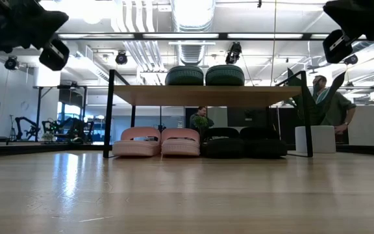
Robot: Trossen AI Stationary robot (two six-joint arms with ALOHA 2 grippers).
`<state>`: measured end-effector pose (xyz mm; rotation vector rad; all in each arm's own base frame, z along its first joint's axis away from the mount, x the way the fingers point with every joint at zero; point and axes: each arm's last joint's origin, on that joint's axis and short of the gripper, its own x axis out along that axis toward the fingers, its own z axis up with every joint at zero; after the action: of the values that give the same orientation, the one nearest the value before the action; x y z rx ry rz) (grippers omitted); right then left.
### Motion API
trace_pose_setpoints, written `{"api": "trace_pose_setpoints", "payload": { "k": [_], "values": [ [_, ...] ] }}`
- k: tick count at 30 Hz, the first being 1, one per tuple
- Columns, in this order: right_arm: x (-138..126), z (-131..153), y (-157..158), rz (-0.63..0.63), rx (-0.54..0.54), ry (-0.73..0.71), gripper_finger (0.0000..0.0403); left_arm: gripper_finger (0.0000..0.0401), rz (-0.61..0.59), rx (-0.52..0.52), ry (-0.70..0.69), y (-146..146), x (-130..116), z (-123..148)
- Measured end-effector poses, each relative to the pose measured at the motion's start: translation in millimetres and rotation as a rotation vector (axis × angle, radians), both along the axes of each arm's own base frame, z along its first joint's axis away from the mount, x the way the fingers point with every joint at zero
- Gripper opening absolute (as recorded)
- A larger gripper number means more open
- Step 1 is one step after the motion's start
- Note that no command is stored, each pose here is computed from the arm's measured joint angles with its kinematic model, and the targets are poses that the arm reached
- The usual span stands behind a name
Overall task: Pick and place slides into the shelf
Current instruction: Return to Home Position
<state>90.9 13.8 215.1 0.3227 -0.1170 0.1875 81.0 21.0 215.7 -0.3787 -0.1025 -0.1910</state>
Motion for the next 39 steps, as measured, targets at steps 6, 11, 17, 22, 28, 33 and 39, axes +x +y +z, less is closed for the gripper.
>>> {"api": "trace_pose_setpoints", "payload": {
  "k": [6,11,17,22,28,33,39],
  "values": [
    [2,-1,0,-0.010,0.017,-0.021,0.0012,0.0000,-0.021,0.016,-0.048,-3,0,4],
    [2,-1,-1,-0.027,0.037,-0.024,0.0012,0.0000,-0.051,0.013,0.014,-6,1,0],
    [2,-1,-1,-0.033,0.083,-0.018,0.0012,0.0000,-0.138,0.094,0.056,-15,-15,29],
    [2,-2,-1,-0.045,0.096,-0.009,0.0012,0.0000,-0.147,0.146,-0.010,-17,-20,43],
    [5,-1,-2,-0.062,0.108,-0.014,0.0012,0.0000,-0.211,0.097,-0.337,-13,-6,24],
    [9,-2,-1,-0.055,0.151,0.013,0.0012,0.0000,-0.330,-0.019,-0.330,-16,1,10],
    [12,-1,0,-0.052,0.159,0.030,0.0012,0.0000,-0.429,-0.037,-0.334,-25,2,18]
  ]
}}
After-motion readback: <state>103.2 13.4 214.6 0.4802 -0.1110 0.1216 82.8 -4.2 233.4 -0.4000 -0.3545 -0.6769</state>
